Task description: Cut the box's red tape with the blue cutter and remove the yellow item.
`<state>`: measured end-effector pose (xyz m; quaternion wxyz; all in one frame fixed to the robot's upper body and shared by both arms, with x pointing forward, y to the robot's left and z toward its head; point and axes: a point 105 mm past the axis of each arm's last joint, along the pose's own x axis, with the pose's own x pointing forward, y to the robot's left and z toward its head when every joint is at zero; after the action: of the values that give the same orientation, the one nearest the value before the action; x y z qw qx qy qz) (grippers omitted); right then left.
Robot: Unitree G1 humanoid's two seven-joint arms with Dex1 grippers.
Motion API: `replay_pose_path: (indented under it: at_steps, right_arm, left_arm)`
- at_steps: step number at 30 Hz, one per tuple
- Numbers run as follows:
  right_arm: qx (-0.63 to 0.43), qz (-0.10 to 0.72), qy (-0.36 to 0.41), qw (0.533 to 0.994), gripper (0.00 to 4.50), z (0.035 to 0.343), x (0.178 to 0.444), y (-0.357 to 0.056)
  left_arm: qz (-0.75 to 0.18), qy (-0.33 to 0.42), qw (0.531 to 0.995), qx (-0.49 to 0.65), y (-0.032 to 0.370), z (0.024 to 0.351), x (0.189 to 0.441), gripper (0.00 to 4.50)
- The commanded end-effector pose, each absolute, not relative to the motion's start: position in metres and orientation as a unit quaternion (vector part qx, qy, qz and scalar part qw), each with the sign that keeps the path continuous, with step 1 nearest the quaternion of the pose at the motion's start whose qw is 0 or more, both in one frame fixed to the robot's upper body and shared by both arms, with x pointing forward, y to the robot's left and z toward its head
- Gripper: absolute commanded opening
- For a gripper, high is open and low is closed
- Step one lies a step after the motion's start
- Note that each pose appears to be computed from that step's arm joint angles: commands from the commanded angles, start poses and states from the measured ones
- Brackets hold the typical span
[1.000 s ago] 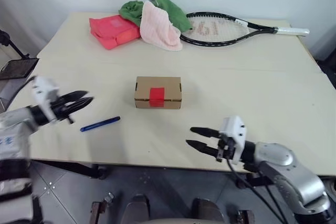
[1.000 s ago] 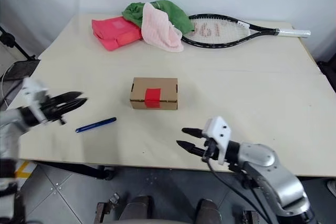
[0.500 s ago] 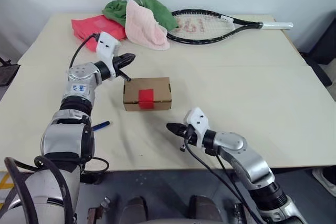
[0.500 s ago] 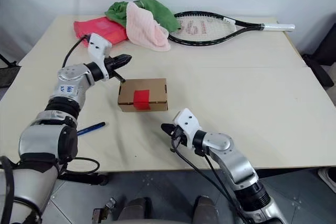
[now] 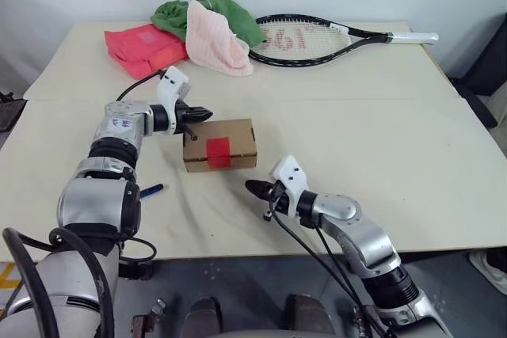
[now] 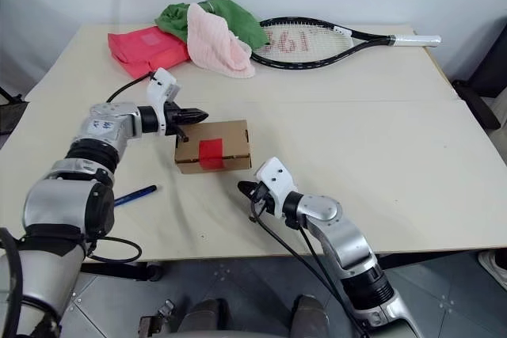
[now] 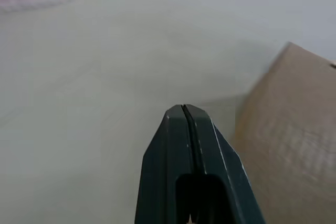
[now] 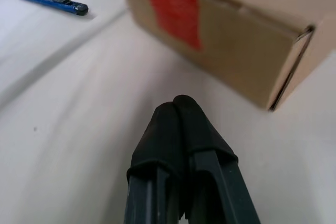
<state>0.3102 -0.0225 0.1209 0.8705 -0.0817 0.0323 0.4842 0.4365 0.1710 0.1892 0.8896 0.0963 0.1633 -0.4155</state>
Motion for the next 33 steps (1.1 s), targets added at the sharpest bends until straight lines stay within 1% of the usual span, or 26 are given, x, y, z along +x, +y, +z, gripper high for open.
replay_pose_path:
  at_steps: [1,4,8,10,13,15,19,24,29,33]
  right_arm:
    - [-0.078,0.481,0.01,0.873,0.03,0.132,0.316,-0.021]
    - [-0.076,0.478,0.002,0.875,0.03,0.135,0.32,-0.018]
    - [-0.074,0.466,-0.013,0.882,0.03,0.14,0.326,-0.018]
    - [-0.072,0.455,-0.019,0.887,0.03,0.142,0.33,-0.02]
    - [-0.068,0.442,-0.023,0.894,0.03,0.144,0.333,-0.025]
    - [-0.075,0.435,-0.025,0.897,0.03,0.144,0.335,-0.028]
    - [-0.085,0.413,-0.034,0.906,0.03,0.148,0.344,-0.036]
    - [-0.102,0.403,-0.048,0.908,0.03,0.158,0.355,-0.045]
    - [-0.134,0.42,-0.046,0.896,0.03,0.164,0.36,-0.056]
    - [-0.171,0.424,-0.032,0.889,0.03,0.167,0.365,-0.073]
  left_arm:
    - [-0.418,0.228,0.875,0.091,0.182,0.173,0.427,0.0]
    - [-0.416,0.232,0.876,0.079,0.188,0.179,0.425,0.0]
    - [-0.439,0.256,0.857,0.086,0.194,0.185,0.415,0.0]
    - [-0.443,0.256,0.855,0.088,0.198,0.187,0.412,0.0]
    - [-0.424,0.256,0.864,0.09,0.212,0.184,0.41,0.0]
    - [-0.444,0.25,0.856,0.08,0.214,0.182,0.404,0.0]
    - [-0.491,0.254,0.832,0.044,0.2,0.178,0.392,0.0]
    - [-0.548,0.274,0.79,0.024,0.171,0.159,0.363,0.0]
    - [-0.565,0.27,0.78,0.011,0.143,0.147,0.334,0.0]
    - [-0.56,0.268,0.784,0.021,0.128,0.132,0.315,0.0]
